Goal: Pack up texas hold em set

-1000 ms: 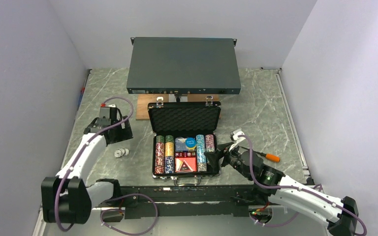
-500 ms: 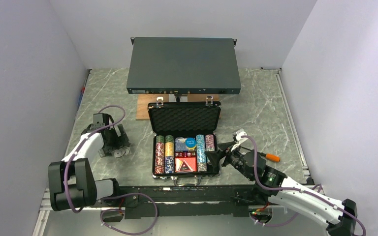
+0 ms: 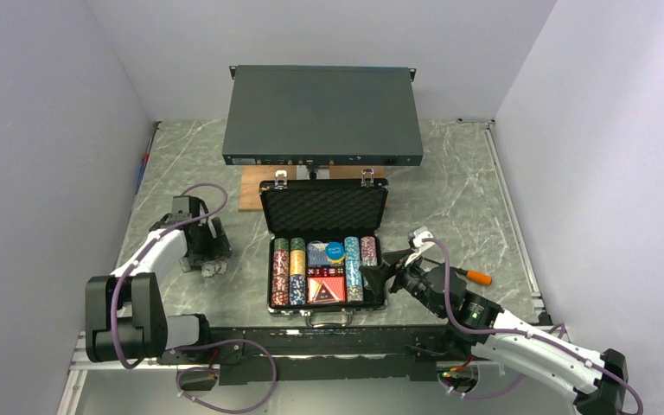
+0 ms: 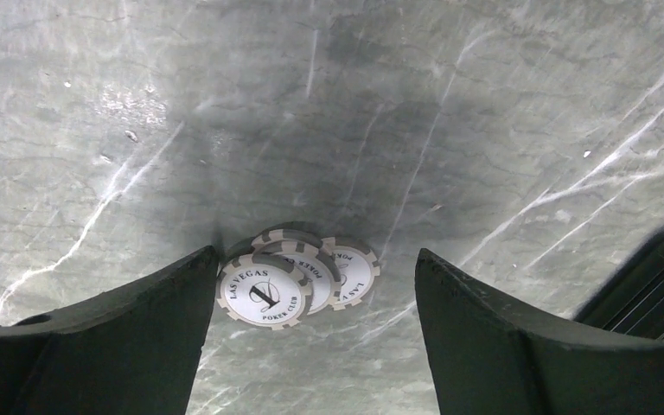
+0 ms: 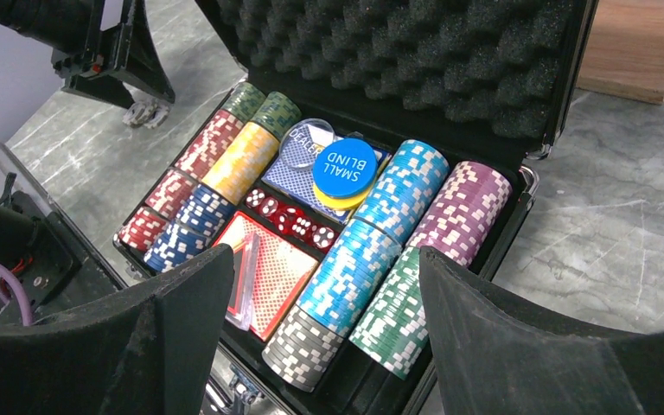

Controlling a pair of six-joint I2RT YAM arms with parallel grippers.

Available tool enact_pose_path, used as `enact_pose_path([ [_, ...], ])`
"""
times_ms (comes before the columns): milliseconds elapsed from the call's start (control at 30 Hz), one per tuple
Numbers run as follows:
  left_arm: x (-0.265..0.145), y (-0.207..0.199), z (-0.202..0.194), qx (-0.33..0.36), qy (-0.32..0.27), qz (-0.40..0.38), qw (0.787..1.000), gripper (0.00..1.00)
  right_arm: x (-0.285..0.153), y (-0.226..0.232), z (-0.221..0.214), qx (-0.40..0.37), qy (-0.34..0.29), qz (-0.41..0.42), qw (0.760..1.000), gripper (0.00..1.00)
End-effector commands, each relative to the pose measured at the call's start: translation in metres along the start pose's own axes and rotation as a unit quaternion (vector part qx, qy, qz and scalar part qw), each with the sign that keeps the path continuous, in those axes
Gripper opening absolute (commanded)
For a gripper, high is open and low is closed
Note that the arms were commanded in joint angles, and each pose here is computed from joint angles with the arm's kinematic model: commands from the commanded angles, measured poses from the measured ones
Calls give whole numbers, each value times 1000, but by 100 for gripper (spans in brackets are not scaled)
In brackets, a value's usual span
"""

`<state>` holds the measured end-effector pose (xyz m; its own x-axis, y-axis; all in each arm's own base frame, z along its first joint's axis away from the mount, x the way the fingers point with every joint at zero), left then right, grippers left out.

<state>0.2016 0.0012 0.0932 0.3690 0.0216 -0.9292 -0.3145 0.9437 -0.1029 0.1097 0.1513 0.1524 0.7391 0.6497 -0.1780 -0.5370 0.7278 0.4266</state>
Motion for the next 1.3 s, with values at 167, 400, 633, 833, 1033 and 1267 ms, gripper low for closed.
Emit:
enact_pose_path([
  [167, -3, -5, -16, -25, 51, 59, 997, 93, 2, 4, 3, -3, -8, 11, 1000, 80],
  [400, -2, -15, -22, -9, 37, 55, 998, 84, 3, 4, 3, -4, -7, 12, 1000, 80],
  [633, 6, -19, -17, 18, 47, 68, 996, 84, 3, 4, 3, -3, -8, 11, 1000, 80],
  [833, 7, -20, -8, 26, 48, 84, 995, 83, 2, 4, 3, -3, -7, 9, 1000, 80],
  [1033, 9, -22, -9, 39, 60, 75, 995, 73, 3, 3, 3, -3, -6, 8, 1000, 80],
  [1267, 5, -21, -18, 38, 71, 79, 994, 66, 4, 4, 3, -4, -5, 10, 1000, 80],
])
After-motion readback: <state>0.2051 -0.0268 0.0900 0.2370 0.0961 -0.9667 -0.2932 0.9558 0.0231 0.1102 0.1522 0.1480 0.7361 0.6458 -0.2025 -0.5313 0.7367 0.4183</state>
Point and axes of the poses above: each gripper's point midway between its finger pads, its own x axis out along the fingers, its own y axis along the line the jaws close on, z = x × y, the point moved 8 cm from there along -x, back along the fingers, and after that the axes turned 5 degrees about x, right-handed, at the moved point
